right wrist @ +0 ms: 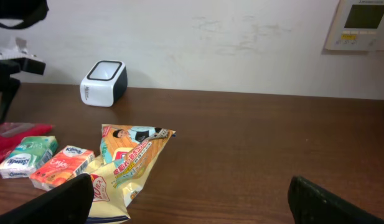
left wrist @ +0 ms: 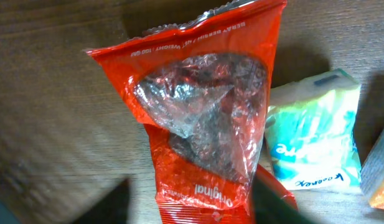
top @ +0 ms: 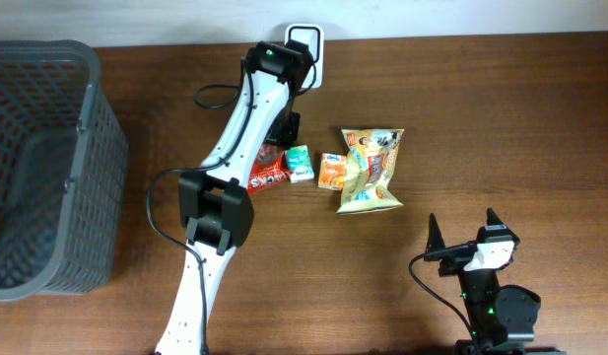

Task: Scan the item barcode
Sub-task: 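Place the red snack bag on the table and raise the left arm, then grasp the yellow snack bag with the right gripper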

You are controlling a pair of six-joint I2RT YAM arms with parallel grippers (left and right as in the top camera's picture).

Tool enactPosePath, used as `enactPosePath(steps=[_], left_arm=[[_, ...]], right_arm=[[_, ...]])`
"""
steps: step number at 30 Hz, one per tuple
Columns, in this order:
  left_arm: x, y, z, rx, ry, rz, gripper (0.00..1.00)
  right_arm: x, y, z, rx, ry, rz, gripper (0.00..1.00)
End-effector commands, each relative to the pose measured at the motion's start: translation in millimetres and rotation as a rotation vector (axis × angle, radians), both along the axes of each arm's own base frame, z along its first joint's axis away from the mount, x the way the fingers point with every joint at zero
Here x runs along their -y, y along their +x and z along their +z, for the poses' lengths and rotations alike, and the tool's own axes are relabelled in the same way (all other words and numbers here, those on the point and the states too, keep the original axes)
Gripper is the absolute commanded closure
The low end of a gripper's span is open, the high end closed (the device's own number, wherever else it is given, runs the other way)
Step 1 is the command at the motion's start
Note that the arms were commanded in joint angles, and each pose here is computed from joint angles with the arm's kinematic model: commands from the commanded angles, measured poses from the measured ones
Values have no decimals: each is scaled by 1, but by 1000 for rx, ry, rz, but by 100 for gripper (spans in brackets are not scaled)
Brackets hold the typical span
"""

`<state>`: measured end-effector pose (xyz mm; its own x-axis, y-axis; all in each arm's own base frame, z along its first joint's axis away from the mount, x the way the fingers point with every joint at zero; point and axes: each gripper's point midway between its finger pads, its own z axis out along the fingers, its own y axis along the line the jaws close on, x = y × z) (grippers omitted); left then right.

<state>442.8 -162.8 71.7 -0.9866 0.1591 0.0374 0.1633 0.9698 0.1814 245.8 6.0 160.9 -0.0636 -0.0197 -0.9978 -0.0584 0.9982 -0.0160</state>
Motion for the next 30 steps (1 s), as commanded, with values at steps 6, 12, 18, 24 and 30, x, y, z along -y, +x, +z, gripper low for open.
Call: enactPosePath(steps=[6, 12, 18, 24, 30], left_arm=[[1, 6, 142, 324, -156, 14, 1], [-72, -1, 227, 533, -130, 140, 1], [-132, 7, 219, 480, -242, 281, 1], [-137, 7, 218, 464, -308, 308, 1], [-137, 7, 218, 464, -308, 308, 1]], right_arm=[[0, 0, -3, -4, 1, 0, 2], [0, 0, -3, -5, 1, 0, 1], [0, 0, -3, -4, 1, -5, 2], [-108, -46, 18, 32, 135, 694, 2], [-80, -81, 173, 632, 186, 575, 1]])
